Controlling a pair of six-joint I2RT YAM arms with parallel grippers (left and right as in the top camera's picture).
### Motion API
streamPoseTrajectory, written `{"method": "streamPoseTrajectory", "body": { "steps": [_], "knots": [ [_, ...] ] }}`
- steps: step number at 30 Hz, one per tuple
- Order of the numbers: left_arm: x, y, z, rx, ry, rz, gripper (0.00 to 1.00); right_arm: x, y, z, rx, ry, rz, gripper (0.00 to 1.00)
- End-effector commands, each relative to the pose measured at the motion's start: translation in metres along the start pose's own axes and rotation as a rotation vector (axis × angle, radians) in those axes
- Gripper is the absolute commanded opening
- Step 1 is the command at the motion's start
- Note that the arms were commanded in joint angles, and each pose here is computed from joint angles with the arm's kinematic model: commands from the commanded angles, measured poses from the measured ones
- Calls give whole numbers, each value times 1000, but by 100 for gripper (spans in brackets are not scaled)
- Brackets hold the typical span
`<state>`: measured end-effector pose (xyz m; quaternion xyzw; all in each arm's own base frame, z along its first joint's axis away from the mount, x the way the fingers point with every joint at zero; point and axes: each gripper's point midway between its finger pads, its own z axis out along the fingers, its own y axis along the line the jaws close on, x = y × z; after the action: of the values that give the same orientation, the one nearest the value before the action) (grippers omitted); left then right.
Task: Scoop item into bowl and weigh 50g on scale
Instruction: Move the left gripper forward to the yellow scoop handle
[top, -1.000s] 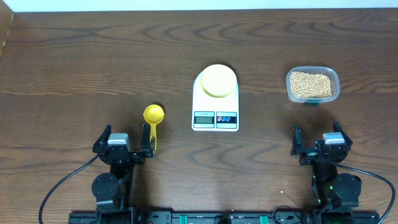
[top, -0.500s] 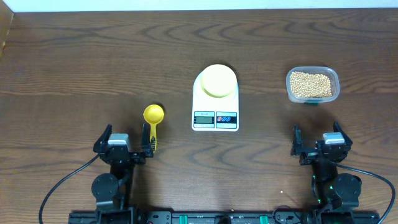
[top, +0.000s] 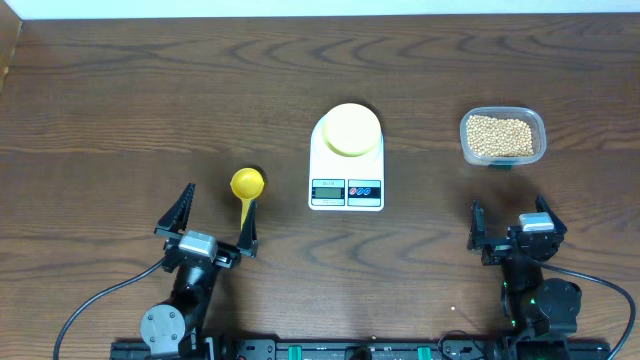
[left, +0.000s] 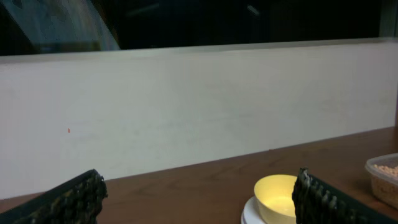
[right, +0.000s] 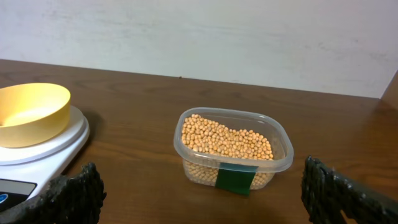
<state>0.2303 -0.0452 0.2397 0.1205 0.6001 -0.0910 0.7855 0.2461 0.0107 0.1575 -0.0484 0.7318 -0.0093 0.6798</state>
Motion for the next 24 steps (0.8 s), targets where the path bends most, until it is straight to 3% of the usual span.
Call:
{"method": "streamPoseTrajectory", "body": {
  "steps": [1, 5, 13, 19, 24],
  "knots": [
    [-37, -2, 4, 17, -31, 21, 98, 2, -2, 0, 11, 3, -4, 99],
    [-23, 2, 12, 15, 164, -24, 98, 2, -2, 0, 11, 3, -4, 99],
    [79, 4, -7, -27, 805, -272, 98, 2, -2, 0, 11, 3, -4, 99],
    [104, 1, -6, -50, 1022, -454, 98, 2, -2, 0, 11, 3, -4, 99],
    [103, 8, -2, -83, 1200, -499, 98, 2, -2, 0, 11, 3, -4, 99]
  ]
}}
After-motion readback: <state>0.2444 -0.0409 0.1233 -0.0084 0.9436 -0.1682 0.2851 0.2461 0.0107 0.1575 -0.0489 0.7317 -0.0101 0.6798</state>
